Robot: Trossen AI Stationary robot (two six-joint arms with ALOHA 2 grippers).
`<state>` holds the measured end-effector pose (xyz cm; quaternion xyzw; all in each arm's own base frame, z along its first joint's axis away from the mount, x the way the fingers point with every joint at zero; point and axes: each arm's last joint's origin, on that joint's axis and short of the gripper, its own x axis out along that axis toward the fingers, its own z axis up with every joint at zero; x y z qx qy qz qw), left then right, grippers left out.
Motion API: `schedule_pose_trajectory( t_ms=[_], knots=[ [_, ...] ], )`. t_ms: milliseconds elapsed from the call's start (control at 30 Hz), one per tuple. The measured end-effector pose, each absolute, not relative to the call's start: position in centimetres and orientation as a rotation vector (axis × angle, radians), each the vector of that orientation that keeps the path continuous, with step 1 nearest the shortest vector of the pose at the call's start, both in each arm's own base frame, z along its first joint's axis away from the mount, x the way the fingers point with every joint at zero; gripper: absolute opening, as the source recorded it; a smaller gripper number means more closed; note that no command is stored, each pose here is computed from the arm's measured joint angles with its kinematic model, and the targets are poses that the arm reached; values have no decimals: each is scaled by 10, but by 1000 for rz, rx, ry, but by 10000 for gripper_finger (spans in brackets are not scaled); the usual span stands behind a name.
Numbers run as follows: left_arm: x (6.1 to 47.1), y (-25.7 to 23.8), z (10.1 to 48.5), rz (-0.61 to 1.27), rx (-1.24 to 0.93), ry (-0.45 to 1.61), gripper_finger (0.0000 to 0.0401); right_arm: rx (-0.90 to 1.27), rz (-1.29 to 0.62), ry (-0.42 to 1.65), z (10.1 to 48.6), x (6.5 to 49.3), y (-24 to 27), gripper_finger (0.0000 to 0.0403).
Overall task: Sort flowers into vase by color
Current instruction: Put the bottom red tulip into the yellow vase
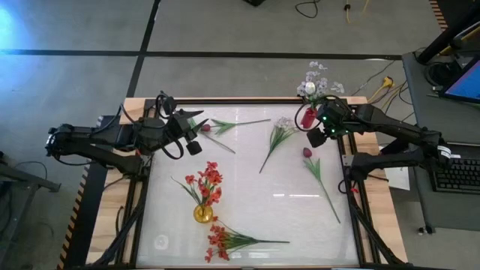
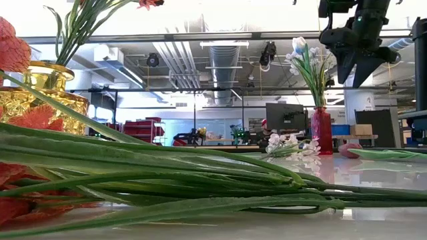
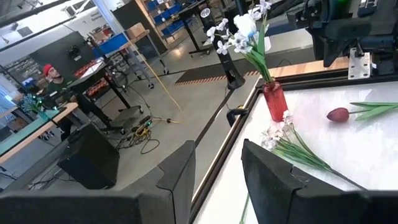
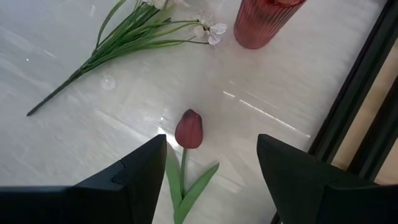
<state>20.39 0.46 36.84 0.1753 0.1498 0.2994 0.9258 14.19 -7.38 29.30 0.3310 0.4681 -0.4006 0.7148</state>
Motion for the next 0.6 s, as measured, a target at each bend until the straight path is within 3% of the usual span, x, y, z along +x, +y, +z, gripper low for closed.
schedule_pose_trajectory(
  t_ms=[600],
  knots=[
    [204,5,367,614,362,314,116,729,-883,1021,293,143,-75,247]
  ],
)
